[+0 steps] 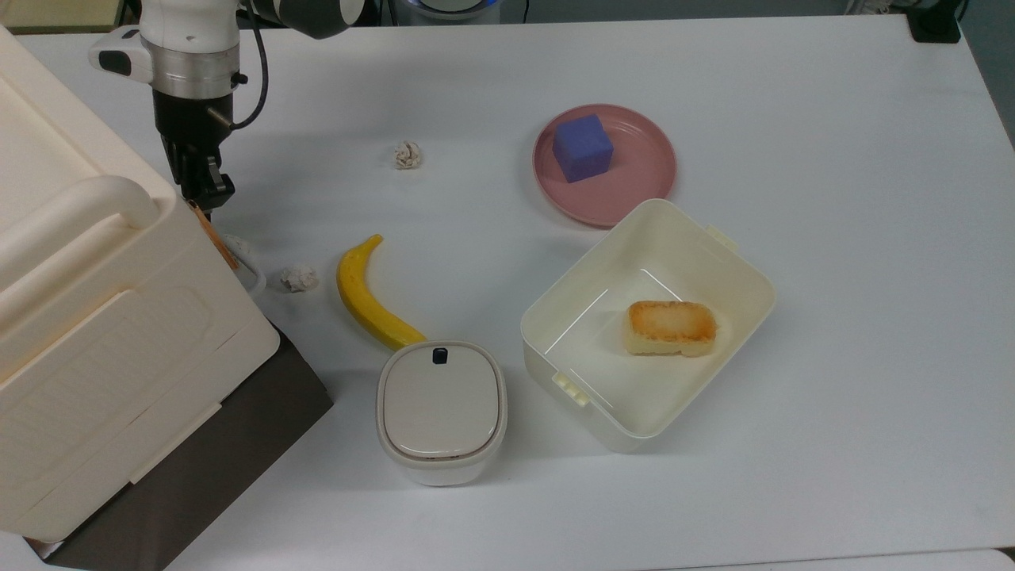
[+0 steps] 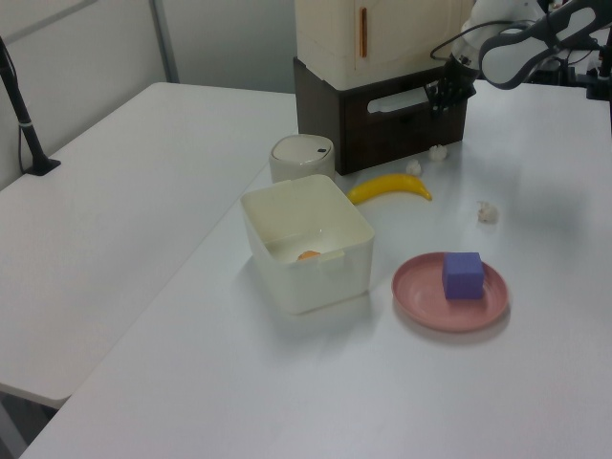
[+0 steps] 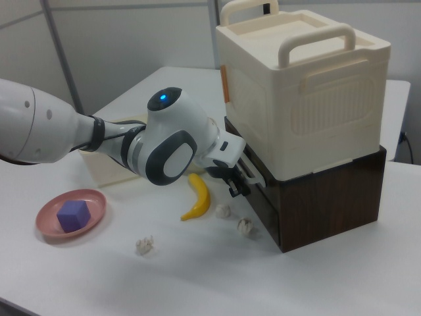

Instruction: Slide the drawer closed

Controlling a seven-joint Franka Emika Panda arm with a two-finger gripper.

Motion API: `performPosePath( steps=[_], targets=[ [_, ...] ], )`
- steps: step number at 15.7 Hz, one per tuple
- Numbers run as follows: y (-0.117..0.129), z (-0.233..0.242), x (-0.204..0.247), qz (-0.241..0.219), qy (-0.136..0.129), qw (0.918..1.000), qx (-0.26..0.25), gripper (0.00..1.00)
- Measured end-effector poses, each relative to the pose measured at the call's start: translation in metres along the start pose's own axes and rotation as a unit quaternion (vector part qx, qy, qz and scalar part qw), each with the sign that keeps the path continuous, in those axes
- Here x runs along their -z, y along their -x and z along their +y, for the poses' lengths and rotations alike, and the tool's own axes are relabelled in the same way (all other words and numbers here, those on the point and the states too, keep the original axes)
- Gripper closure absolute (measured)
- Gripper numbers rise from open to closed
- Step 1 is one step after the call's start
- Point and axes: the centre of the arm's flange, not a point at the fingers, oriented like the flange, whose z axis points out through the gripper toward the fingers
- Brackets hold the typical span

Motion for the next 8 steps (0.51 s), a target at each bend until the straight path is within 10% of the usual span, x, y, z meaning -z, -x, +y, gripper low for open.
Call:
performPosePath(
  steps=[8],
  targets=[
    [0.038,-0.040,0.016,-0.090,0.056,0.9915,0.076,1.00]
  ],
)
